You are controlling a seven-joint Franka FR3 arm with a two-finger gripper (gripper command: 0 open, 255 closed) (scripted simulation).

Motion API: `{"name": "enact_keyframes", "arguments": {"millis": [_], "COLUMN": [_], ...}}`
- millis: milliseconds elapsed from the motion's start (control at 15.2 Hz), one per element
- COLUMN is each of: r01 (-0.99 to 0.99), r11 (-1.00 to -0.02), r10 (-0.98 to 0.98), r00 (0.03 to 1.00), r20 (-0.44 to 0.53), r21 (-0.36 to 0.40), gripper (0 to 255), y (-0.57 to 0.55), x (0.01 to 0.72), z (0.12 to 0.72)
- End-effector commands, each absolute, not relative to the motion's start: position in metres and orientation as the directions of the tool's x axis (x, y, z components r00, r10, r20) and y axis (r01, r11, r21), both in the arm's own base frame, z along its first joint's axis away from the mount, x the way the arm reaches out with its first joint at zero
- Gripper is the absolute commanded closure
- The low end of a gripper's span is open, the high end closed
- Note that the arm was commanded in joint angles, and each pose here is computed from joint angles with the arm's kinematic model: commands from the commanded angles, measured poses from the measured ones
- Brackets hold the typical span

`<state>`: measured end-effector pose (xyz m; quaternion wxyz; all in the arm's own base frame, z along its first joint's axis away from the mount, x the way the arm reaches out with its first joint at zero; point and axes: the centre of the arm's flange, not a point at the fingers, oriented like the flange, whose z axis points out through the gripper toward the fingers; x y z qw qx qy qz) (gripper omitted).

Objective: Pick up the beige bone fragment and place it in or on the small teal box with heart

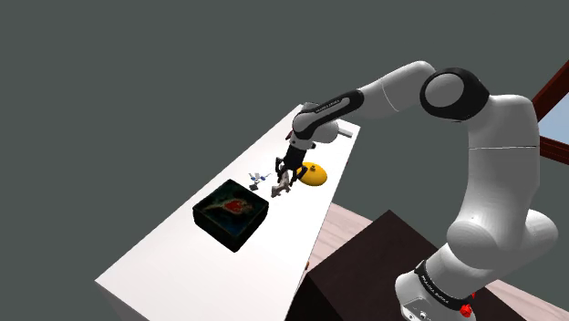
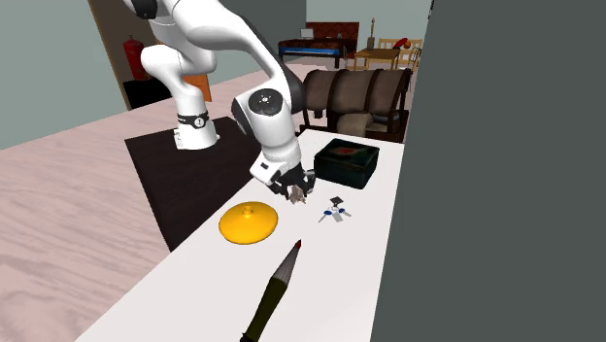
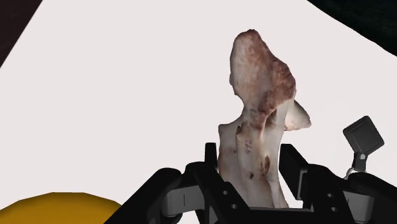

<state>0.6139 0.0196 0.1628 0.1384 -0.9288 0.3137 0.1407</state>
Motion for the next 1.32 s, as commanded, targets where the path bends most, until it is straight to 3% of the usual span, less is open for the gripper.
{"name": "enact_keyframes", "arguments": {"millis": [0, 1254], "r01": [-0.622, -0.622], "r11": [-0.765, -0.765], "r10": [-0.544, -0.544], "r00": [0.763, 0.763], "r20": [-0.348, -0.348], "r21": [-0.169, -0.169], "gripper": [255, 255], "y": [0.019, 0.019], "x": [0.614, 0.614], "z": [0.173, 0.274]}}
